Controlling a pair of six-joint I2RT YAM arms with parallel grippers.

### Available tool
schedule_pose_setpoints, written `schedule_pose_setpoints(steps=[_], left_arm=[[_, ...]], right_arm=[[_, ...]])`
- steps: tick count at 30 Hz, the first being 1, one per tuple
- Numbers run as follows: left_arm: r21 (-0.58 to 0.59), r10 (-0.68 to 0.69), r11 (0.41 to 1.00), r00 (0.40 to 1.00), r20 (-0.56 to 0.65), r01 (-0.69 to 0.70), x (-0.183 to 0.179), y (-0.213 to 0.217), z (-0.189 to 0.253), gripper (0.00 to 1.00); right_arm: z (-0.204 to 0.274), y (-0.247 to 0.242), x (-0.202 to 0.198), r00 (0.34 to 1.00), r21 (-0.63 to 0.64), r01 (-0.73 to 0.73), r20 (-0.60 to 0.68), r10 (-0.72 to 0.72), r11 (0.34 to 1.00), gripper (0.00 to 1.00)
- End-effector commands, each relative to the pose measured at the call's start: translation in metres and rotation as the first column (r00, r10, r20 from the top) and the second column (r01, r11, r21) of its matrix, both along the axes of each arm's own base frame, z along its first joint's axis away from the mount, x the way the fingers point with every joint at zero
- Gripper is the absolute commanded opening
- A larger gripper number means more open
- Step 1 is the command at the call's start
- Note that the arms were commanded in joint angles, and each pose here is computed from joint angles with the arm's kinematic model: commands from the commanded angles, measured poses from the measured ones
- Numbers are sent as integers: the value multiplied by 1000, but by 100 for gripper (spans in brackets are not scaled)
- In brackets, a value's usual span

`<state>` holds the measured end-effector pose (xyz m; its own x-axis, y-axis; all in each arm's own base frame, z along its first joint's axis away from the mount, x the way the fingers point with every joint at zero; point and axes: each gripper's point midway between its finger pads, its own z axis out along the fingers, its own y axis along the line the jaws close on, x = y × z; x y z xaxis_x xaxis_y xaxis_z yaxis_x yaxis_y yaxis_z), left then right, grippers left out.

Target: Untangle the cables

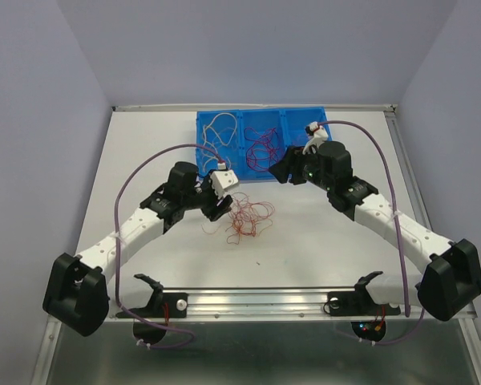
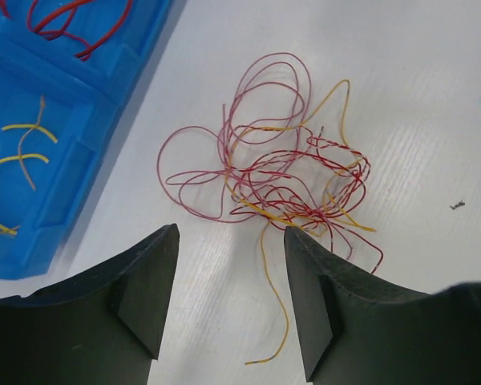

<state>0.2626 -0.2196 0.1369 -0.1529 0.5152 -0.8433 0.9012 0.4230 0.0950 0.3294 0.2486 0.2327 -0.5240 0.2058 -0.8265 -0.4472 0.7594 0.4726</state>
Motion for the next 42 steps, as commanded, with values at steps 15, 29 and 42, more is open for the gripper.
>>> schedule_pose_setpoints(steps=[15, 29, 42], left_arm=[[59, -12, 998, 991, -134, 20, 1, -21, 30, 69], [293, 120, 955, 949, -290, -31, -22, -18, -14, 61], [334, 174, 940, 946, -275, -76, -19, -18, -35, 45]], right_arm=[[20, 0, 0, 998, 13, 1, 61, -2, 1000, 63], [17, -2, 2, 998, 3, 10, 59, -10, 1000, 63], [19, -2, 1, 998, 3, 13, 64, -13, 1000, 63]])
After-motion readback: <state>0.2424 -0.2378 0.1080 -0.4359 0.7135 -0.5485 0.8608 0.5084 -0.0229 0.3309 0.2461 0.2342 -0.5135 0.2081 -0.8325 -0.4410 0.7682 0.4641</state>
